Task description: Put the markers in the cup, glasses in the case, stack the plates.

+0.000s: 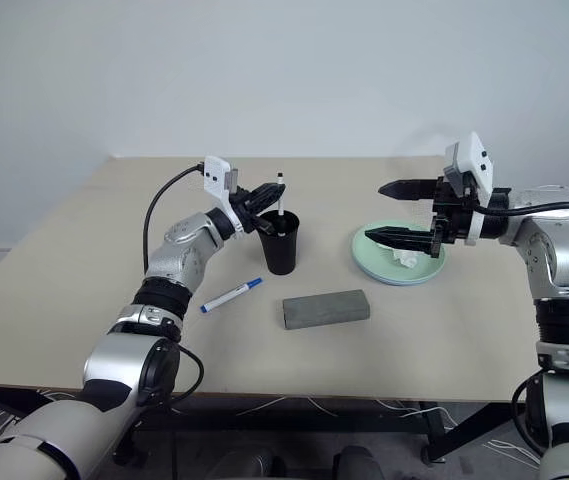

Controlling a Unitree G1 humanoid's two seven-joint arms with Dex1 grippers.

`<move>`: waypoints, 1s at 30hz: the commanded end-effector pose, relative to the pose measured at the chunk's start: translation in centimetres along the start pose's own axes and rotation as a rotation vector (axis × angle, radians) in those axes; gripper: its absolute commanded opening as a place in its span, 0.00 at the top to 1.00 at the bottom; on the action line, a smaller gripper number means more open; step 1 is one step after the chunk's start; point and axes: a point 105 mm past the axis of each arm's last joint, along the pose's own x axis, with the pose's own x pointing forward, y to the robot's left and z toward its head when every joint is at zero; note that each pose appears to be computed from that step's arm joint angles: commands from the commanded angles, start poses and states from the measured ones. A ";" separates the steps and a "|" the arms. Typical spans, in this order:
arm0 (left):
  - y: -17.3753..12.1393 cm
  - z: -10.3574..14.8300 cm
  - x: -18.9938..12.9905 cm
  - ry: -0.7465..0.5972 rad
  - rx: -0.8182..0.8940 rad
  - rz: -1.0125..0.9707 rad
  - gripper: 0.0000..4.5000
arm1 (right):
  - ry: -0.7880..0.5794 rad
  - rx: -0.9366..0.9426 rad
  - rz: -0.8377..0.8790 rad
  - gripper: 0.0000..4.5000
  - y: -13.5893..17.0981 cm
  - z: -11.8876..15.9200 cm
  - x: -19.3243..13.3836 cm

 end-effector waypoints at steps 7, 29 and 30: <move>0.5 0.4 0.0 -0.039 0.067 0.032 1.00 | -0.052 -0.013 -0.032 0.00 -0.5 1.3 -0.6; 0.6 2.2 -0.5 0.006 0.022 -0.053 0.01 | -0.040 -0.025 -0.027 0.00 -0.5 1.2 -0.5; 0.5 3.0 -0.9 0.012 0.020 -0.085 0.01 | -0.040 -0.024 -0.027 0.00 -0.5 1.2 -0.4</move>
